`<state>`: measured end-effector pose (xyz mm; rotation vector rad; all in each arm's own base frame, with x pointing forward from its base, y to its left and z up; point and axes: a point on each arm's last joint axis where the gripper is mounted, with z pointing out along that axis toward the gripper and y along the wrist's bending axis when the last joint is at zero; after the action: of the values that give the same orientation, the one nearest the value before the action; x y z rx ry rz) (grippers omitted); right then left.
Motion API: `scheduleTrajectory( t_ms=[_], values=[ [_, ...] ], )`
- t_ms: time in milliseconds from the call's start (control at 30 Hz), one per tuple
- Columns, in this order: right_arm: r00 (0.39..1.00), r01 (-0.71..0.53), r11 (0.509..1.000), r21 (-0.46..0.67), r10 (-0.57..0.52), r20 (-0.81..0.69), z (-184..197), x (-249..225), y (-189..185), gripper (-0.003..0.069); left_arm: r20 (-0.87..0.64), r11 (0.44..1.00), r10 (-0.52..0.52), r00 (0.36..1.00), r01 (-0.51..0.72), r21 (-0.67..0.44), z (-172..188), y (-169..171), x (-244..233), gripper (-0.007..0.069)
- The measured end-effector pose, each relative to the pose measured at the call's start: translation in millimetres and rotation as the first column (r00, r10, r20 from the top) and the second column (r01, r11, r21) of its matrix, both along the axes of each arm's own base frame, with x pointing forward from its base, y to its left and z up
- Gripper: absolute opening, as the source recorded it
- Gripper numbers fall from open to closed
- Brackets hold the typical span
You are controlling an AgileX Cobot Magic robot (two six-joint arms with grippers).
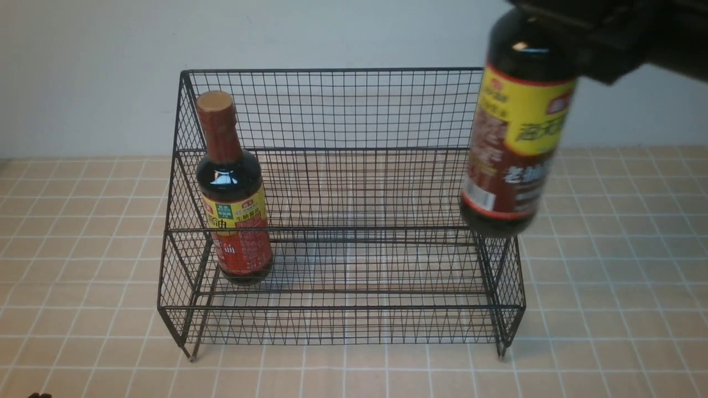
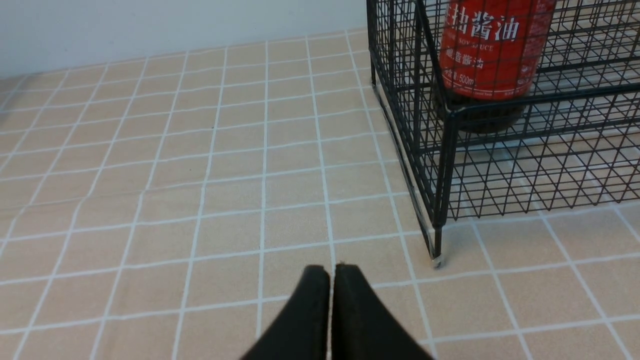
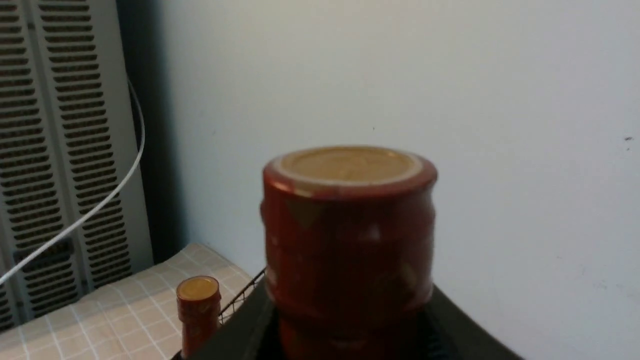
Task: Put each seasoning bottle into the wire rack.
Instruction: Use the right arm to put the condiment bottle back on the shelf
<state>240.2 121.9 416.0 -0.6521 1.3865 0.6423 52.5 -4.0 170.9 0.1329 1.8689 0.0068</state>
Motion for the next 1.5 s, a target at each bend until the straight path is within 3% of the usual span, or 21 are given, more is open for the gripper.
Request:
scheduleTrajectory(
  t_ms=[467,967,1233,1500],
  values=[
    [0.986,0.075,0.996,-0.052,-0.082,-0.148,-40,61,29,0.0274,0.000,1.000,0.000,1.000,0.000,0.000,0,0,0,-0.0007],
    [0.990,0.059,0.996,-0.068,-0.067,-0.125,-40,64,32,0.0274,0.000,1.000,0.000,1.000,0.000,0.000,0,0,0,-0.0007],
    [0.999,0.017,0.987,-0.157,-0.022,-0.030,-46,65,36,0.0274,0.000,1.000,0.000,1.000,0.000,0.000,0,0,0,-0.0007],
    [0.998,0.018,0.988,-0.153,-0.027,-0.057,-47,65,36,0.0274,0.000,1.000,0.000,1.000,0.000,0.000,0,0,0,-0.0007]
  ],
)
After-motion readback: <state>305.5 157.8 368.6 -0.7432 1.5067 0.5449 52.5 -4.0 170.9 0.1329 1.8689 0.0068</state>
